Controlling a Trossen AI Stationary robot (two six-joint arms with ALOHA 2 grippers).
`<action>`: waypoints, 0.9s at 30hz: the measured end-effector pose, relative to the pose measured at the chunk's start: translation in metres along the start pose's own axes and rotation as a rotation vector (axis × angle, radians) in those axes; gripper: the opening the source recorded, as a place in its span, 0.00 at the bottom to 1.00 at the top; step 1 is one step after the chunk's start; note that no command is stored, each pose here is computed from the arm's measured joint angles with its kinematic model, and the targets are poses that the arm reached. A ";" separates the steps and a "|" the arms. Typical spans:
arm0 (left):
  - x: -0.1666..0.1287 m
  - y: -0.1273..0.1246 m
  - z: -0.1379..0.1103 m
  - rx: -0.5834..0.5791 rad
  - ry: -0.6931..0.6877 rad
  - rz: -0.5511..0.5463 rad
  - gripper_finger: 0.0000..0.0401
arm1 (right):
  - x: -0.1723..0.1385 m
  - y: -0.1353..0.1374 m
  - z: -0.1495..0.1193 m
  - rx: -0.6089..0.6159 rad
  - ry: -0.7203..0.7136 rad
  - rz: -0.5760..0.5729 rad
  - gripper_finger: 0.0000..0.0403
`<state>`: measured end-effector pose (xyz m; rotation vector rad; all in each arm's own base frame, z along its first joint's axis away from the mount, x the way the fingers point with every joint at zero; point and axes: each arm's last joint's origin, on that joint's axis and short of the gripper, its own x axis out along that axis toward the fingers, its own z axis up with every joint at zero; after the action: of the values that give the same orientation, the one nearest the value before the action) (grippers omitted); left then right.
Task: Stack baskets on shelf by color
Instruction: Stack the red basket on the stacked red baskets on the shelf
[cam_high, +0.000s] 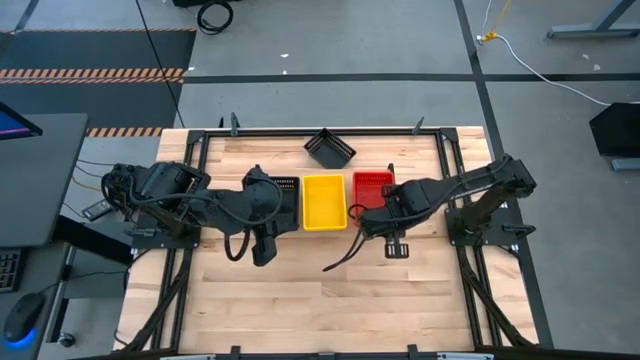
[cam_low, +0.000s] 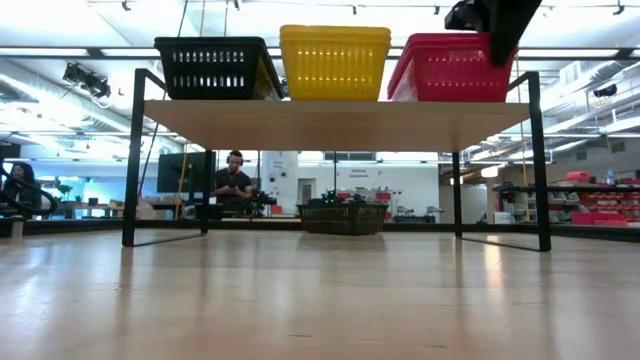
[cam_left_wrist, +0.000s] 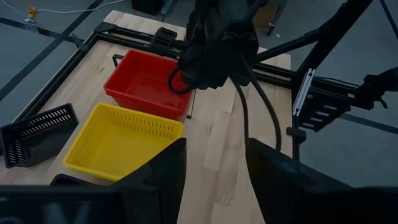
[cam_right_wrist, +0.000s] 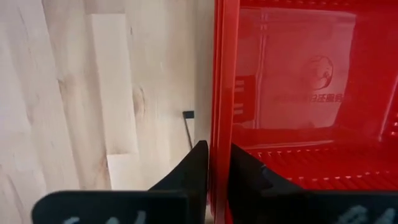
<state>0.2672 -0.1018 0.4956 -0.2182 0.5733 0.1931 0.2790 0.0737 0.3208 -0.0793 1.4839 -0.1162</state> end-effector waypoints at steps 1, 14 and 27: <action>0.000 0.000 0.000 0.000 0.001 0.001 0.43 | 0.000 0.001 0.000 -0.003 0.000 0.002 0.12; 0.000 0.000 0.000 0.001 0.002 0.001 0.43 | -0.001 0.008 -0.002 -0.003 -0.004 0.009 0.11; 0.001 0.002 0.001 -0.003 0.001 0.007 0.43 | -0.023 0.005 -0.005 0.078 -0.109 0.000 0.15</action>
<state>0.2678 -0.0998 0.4954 -0.2188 0.5746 0.2003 0.2723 0.0821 0.3420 -0.0221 1.3687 -0.1676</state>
